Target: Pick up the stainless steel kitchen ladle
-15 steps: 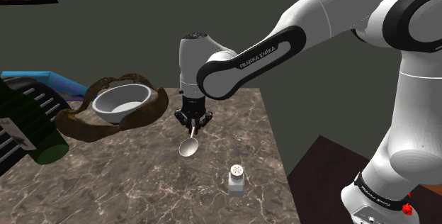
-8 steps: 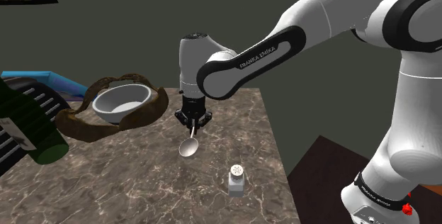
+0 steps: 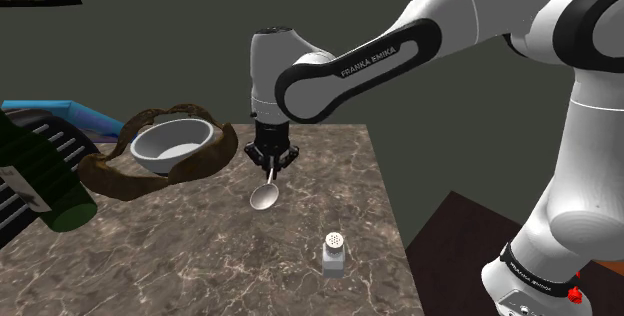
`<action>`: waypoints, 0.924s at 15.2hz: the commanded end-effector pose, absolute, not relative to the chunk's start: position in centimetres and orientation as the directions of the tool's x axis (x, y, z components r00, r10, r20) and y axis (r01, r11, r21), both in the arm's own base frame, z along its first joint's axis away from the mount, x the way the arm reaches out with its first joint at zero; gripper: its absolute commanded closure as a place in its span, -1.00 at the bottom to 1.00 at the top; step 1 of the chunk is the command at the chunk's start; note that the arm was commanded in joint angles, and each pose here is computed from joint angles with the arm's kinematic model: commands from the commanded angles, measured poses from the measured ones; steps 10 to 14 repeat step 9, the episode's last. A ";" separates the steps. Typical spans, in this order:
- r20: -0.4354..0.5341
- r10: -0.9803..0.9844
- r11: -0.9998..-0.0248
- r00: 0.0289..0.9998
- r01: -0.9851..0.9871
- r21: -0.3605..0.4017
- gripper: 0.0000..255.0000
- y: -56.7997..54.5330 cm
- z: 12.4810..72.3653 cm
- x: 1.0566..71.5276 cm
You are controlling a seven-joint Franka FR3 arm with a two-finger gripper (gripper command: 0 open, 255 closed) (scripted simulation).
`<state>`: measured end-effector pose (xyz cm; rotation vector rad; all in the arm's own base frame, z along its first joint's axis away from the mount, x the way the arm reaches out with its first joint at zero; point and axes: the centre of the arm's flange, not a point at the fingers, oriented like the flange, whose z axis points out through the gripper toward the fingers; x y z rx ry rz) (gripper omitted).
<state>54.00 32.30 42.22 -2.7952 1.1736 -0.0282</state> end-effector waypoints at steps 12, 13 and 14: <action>-0.026 -0.713 -0.695 0.701 -0.711 -0.108 1.00 32.3 46.6 54.0; -0.026 -0.713 -0.695 0.701 -0.711 -0.108 1.00 32.3 46.6 54.0; -0.026 -0.713 -0.695 0.701 -0.711 -0.108 1.00 32.3 46.6 54.0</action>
